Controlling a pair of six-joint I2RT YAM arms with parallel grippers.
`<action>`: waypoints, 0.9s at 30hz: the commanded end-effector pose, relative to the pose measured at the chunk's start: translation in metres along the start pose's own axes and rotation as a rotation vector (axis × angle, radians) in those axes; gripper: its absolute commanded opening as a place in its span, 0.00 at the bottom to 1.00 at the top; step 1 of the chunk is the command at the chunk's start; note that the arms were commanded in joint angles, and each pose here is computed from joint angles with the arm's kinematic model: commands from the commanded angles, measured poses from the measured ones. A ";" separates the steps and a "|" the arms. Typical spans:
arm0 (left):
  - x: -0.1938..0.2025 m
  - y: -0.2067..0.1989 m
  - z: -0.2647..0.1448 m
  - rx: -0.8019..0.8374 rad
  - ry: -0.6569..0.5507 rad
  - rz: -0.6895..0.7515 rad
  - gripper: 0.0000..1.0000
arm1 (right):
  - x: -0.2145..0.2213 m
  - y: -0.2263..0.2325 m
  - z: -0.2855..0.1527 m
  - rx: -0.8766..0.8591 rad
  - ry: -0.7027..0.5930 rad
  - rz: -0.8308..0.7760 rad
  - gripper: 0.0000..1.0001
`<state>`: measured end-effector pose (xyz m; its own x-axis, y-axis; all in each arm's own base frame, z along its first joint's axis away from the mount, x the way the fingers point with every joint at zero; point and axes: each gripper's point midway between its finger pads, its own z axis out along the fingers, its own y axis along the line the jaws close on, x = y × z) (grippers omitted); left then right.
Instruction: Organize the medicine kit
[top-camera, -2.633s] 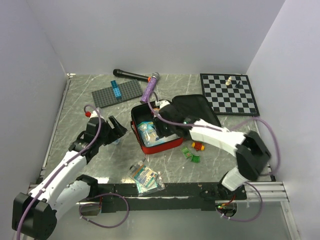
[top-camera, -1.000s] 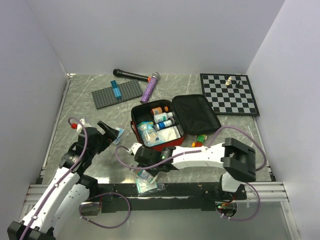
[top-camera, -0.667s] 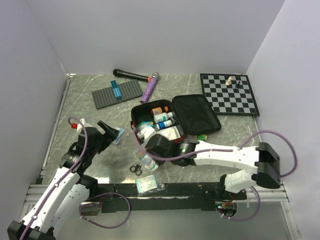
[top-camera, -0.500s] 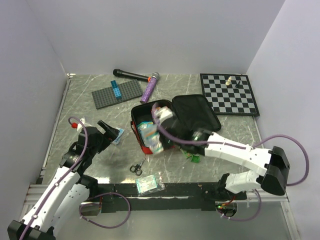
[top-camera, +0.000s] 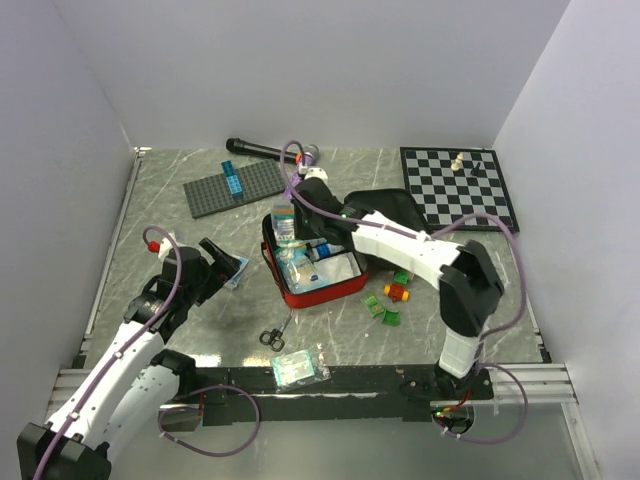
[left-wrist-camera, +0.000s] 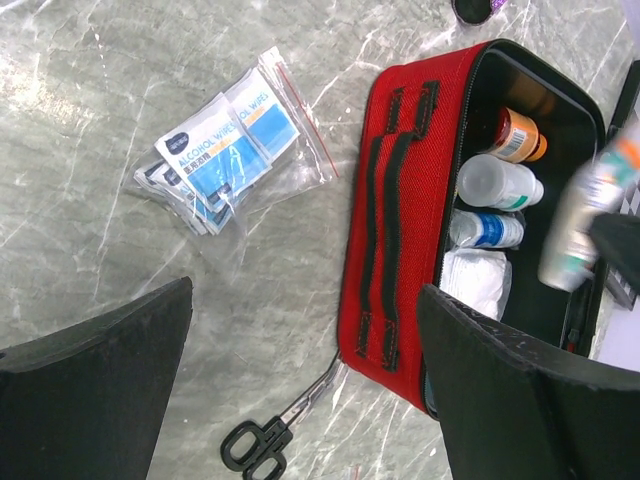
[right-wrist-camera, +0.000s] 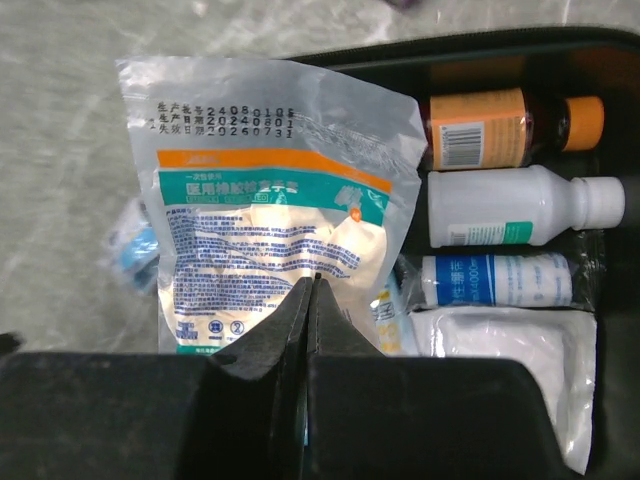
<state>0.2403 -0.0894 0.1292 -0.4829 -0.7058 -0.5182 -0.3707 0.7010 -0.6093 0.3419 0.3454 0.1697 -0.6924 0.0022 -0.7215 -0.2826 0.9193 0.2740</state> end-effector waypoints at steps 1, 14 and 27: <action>-0.010 -0.009 -0.005 0.020 -0.024 0.007 0.98 | -0.010 -0.008 0.017 0.048 -0.017 -0.017 0.00; -0.001 -0.005 0.006 0.006 0.015 0.025 0.98 | 0.008 -0.021 0.070 0.098 0.045 -0.061 0.00; 0.004 -0.001 0.010 -0.002 0.024 0.030 0.98 | 0.020 -0.024 0.103 0.105 0.104 -0.145 0.00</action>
<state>0.2414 -0.0912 0.1175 -0.5132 -0.6925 -0.5069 -0.3878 0.7141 -0.5829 0.3895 0.3560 0.0673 -0.7477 -0.1604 -0.6443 -0.2898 0.9519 0.0993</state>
